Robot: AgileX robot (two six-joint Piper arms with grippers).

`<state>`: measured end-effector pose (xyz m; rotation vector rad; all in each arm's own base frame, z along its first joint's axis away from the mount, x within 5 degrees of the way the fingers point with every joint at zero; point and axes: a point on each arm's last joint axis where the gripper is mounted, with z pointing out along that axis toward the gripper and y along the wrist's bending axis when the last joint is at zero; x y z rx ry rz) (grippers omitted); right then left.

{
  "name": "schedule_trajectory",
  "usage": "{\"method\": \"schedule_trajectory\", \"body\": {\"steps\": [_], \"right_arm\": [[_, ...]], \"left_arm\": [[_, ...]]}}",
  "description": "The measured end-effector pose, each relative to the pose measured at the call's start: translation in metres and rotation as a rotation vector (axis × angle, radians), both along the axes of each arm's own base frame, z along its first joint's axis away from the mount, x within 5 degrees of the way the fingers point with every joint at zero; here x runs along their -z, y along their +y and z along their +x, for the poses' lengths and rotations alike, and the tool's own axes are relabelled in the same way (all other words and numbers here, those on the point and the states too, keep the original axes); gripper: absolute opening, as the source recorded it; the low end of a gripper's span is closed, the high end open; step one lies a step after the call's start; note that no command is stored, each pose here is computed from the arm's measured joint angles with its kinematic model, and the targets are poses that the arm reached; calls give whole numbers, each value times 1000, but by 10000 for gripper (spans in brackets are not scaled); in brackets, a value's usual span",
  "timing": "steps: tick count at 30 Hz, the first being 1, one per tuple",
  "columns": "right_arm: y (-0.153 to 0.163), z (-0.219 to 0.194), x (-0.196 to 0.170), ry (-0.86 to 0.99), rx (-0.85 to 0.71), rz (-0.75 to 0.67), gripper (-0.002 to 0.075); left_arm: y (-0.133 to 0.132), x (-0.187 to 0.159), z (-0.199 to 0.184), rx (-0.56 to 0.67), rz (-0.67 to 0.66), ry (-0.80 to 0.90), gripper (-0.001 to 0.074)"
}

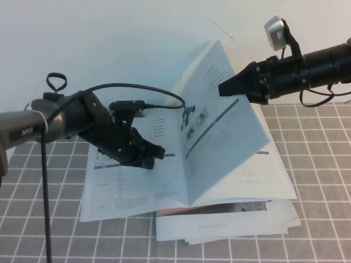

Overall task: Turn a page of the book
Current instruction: Open the closed book

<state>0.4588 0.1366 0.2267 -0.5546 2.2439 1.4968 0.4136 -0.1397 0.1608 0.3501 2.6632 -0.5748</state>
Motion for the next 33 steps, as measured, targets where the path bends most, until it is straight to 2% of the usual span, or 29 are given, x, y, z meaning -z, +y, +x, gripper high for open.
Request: {"method": "schedule_trajectory", "body": {"steps": [4, 8, 13, 16, 25, 33], "right_arm": [[7, -2, 0, 2, -15, 0, 426], [15, -5, 0, 3, -31, 0, 426], [23, -7, -1, 7, -43, 11, 426], [31, -9, -2, 6, -56, 28, 424], [37, -11, -4, -11, -70, 45, 421], [37, -11, -4, -11, -70, 45, 410]], "left_arm": [[-2, -27, -6, 48, -24, -49, -4], [-10, -79, -26, 132, -44, -138, -4], [-37, -145, -73, 317, -29, -282, -4], [-62, -168, -105, 466, -2, -368, -4], [-125, -177, -159, 776, 151, -574, -4], [-162, -153, -161, 978, 430, -827, -4]]}}
